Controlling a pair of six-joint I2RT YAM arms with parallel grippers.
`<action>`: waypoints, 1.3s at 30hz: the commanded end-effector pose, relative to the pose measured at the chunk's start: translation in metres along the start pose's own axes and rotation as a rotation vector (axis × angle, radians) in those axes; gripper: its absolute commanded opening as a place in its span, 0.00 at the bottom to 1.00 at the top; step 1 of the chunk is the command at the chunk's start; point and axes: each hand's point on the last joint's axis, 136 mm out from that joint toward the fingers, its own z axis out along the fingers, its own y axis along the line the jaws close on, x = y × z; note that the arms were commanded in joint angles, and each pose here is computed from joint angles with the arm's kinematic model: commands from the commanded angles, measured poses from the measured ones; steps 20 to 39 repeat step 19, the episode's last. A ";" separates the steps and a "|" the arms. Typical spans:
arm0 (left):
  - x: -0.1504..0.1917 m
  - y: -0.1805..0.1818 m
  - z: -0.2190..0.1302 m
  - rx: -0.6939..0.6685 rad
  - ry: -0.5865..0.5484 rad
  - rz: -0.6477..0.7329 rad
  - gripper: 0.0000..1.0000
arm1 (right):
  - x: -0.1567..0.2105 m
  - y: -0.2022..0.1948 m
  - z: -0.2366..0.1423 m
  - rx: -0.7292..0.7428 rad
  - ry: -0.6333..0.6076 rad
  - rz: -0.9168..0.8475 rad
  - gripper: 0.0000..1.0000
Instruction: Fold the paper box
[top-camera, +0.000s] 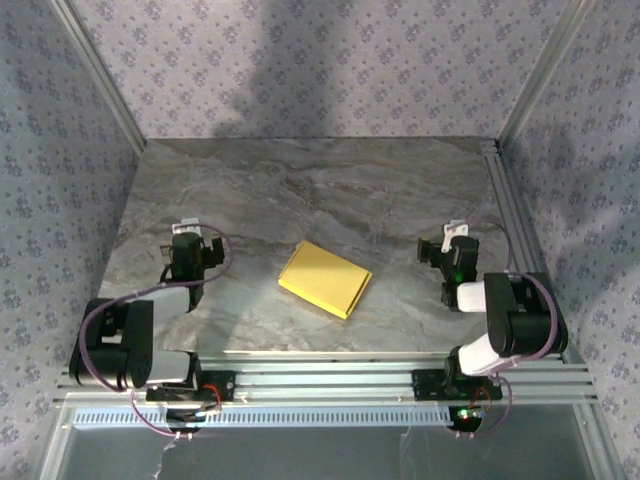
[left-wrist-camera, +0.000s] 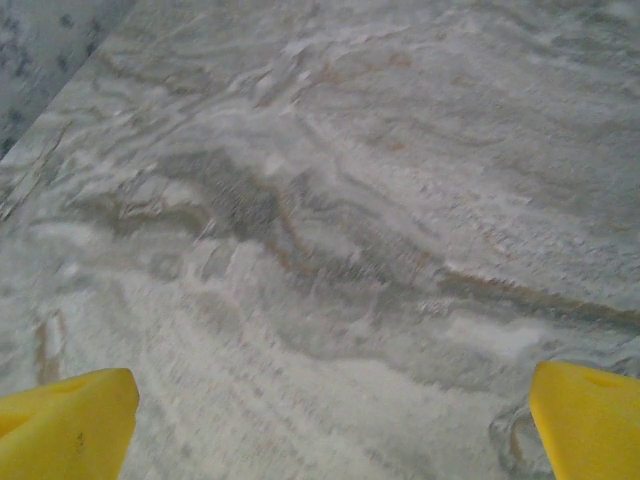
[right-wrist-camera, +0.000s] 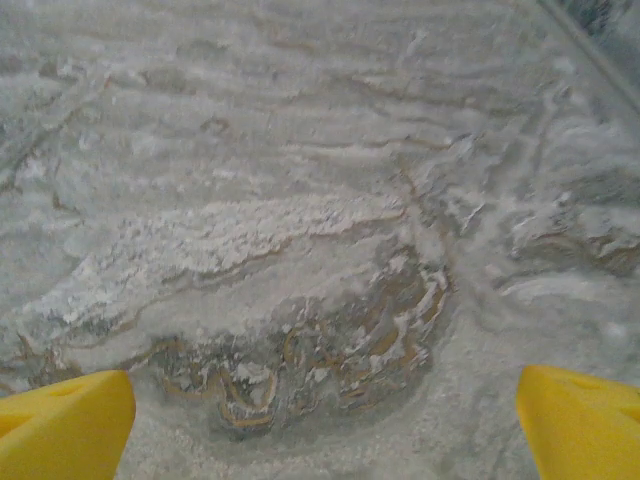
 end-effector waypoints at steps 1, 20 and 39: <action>-0.040 -0.006 0.004 0.061 -0.216 -0.009 1.00 | -0.034 0.009 0.007 -0.047 -0.085 -0.028 0.99; -0.028 0.011 0.028 0.020 -0.144 -0.093 1.00 | -0.033 -0.006 0.009 0.015 -0.067 0.019 0.99; -0.028 0.011 0.028 0.020 -0.144 -0.093 1.00 | -0.033 -0.006 0.009 0.015 -0.067 0.019 0.99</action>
